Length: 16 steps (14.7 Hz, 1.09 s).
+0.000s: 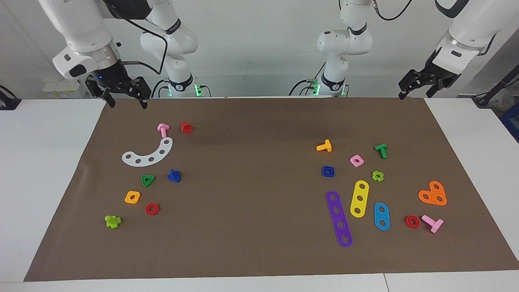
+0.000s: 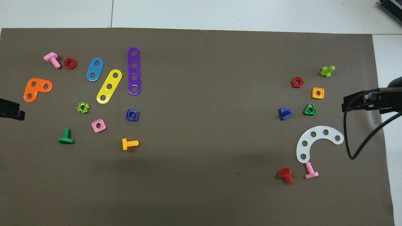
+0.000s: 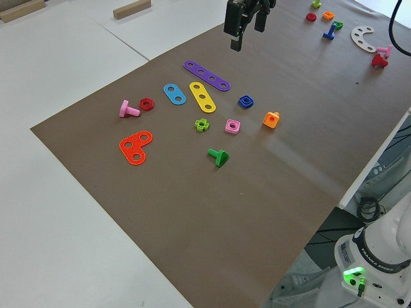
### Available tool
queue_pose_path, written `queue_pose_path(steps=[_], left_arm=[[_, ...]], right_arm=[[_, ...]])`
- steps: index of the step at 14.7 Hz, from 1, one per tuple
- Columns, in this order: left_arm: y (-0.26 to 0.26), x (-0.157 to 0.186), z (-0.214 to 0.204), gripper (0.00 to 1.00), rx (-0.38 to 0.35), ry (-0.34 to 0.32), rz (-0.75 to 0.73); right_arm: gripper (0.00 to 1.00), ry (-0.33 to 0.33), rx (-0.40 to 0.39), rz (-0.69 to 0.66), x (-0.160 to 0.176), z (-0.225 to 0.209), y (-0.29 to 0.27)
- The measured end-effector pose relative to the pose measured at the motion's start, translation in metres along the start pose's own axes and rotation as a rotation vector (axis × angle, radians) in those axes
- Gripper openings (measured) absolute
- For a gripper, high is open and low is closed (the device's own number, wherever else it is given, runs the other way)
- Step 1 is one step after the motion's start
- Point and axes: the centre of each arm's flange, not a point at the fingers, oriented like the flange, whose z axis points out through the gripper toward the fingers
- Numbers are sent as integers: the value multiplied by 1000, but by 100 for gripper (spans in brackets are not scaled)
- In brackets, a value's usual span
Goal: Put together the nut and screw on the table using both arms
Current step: 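Move the right gripper toward the blue bolt near the green triangle nut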
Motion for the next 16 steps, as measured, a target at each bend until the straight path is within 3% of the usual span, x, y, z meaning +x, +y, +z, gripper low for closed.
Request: queue_pose_path(steps=[10,16], left_arm=[[0,0,0,100,0,0,0],[0,0,0,100,0,0,0]], right_arm=[[100,8,5,-2,1,1,-1],[100,78,34,-16,17,50,-14]])
